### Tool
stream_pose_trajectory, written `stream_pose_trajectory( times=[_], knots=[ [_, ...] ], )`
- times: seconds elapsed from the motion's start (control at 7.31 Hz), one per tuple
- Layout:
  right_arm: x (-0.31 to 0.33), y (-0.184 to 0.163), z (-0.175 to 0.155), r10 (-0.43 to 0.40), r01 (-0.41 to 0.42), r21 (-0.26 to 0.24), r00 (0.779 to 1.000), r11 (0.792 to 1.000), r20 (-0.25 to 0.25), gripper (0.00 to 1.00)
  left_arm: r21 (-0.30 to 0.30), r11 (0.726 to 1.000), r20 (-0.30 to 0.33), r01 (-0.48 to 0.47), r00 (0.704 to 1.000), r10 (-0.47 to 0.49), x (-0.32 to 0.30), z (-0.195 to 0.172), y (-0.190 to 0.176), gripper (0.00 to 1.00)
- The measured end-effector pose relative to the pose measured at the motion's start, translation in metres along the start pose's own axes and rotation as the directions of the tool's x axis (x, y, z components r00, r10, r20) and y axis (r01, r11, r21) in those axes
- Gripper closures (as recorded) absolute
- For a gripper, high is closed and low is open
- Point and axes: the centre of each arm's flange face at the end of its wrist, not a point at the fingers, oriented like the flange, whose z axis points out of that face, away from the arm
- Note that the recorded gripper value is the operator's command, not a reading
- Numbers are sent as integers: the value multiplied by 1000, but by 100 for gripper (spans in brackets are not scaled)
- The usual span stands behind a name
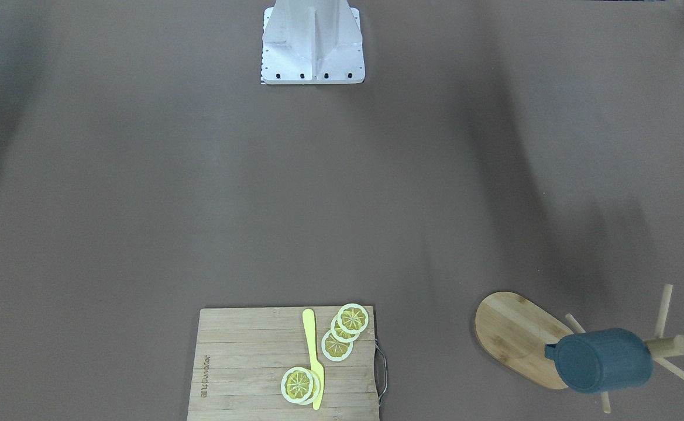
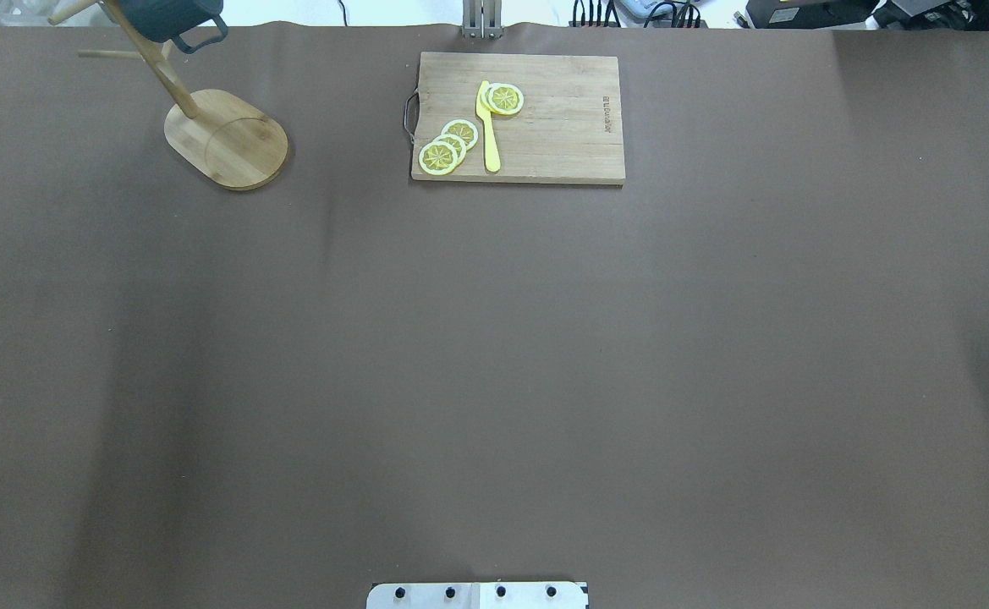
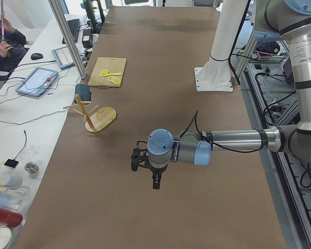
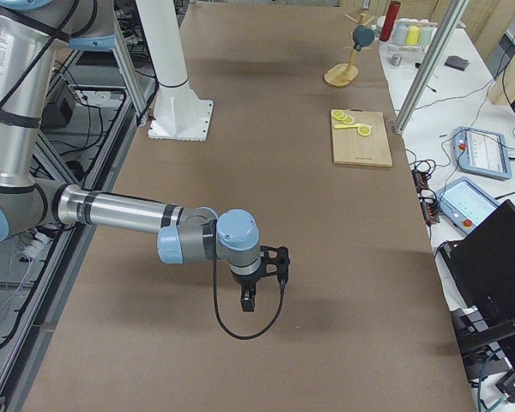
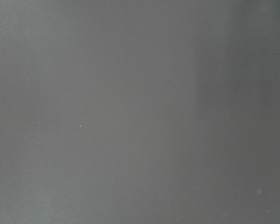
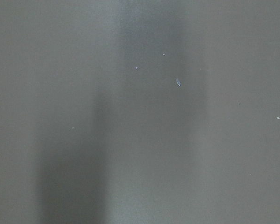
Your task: Hang cup on storage rack
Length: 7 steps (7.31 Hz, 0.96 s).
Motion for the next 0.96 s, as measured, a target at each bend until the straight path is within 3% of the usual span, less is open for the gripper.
stream_pose_trajectory(
  times=[0.96],
  knots=[
    [-3, 1, 0, 0, 0, -3, 1000, 1000, 30, 0, 1, 1000, 4, -5, 1000, 5, 0, 0, 3, 1]
  ],
)
